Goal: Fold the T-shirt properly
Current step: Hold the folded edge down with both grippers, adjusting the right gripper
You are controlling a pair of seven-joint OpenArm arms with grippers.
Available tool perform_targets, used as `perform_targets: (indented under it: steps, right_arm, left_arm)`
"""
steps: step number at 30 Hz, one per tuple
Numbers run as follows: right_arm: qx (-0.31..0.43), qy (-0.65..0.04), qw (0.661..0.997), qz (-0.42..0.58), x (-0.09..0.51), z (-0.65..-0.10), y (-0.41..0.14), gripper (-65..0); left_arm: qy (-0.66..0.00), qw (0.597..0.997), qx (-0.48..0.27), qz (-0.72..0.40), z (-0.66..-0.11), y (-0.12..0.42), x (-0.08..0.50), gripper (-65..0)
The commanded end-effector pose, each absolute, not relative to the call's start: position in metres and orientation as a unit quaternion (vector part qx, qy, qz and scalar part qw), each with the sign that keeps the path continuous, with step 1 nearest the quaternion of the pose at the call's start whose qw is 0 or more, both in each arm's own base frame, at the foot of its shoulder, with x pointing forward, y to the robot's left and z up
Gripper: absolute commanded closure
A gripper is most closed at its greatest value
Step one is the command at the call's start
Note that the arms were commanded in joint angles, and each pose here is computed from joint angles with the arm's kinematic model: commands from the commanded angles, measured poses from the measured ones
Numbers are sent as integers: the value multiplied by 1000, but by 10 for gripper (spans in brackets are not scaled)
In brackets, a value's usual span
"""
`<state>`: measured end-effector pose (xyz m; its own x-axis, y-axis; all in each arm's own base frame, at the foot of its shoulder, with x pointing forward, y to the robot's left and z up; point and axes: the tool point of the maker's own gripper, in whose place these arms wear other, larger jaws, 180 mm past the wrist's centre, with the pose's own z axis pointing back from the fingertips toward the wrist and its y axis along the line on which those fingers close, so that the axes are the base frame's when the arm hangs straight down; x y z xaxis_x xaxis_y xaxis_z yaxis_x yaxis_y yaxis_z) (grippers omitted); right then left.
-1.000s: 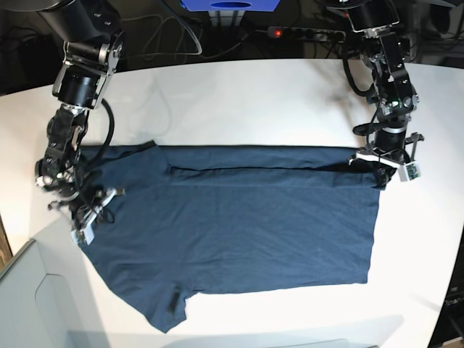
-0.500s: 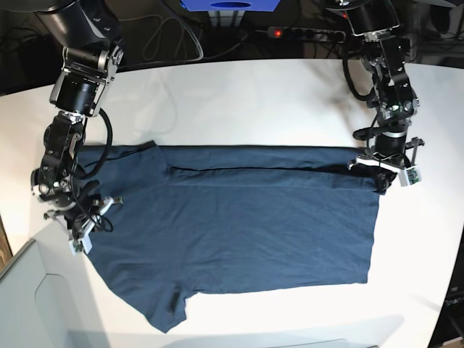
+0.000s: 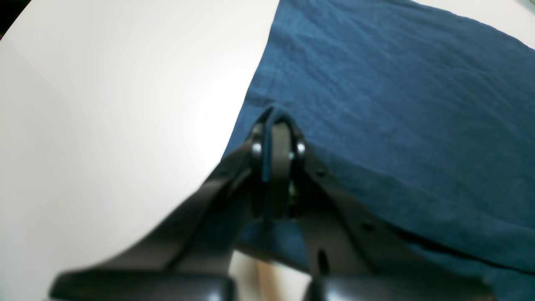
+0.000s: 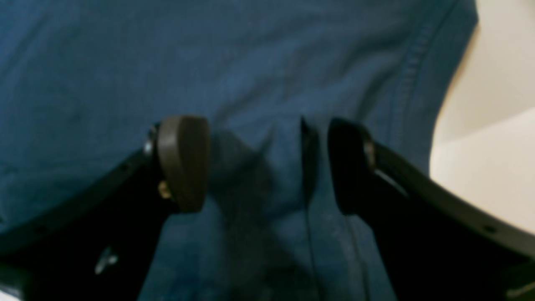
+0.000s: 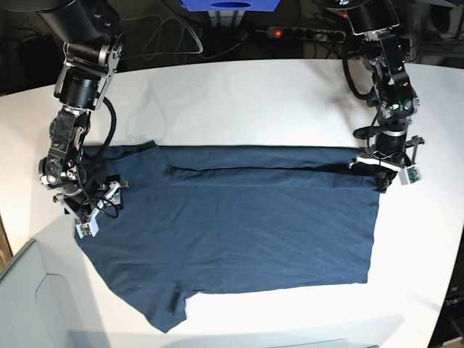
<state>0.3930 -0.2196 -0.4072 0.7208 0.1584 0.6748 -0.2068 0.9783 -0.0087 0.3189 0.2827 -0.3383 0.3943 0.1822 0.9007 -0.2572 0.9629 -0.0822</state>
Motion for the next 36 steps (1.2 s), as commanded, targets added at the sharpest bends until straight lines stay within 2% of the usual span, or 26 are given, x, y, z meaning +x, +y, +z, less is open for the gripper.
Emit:
perform_targets:
  steps: [1,4,9,10,28,29,31,36]
  right_arm:
    - [34,-396,912,106,410,-385,-221,-413]
    - [35,-395,912,107,410,-385,-221,-335]
    - [35,-393,913,107,409,-386,-221,-29]
    - [34,-393,913,107,409,-386,-221,0]
    - [18,-413,904,110,412,-369,-225,-4]
    - [19,-412,904,110,412,-370,-225,-21]
    - [20,-412,904,111,412,-371,-224,-97]
    - [30,-393,913,105,406,-387,-223,-363]
  left_arm:
    - [-559,818,42,127,-321,287,326,0]
    - [-559,818,42,127,-321,287,326,0]
    - [-559,818,42,127,-321,287,326,0]
    - [-559,818,42,127,-321,287,326,0]
    - [-559,818,42,127,-321,287,326,0]
    - [-559,818,42,127,-321,287,326,0]
    - [-559,818,42,127,-321,287,326,0]
    - [-559,818,42,127,-321,287,326,0]
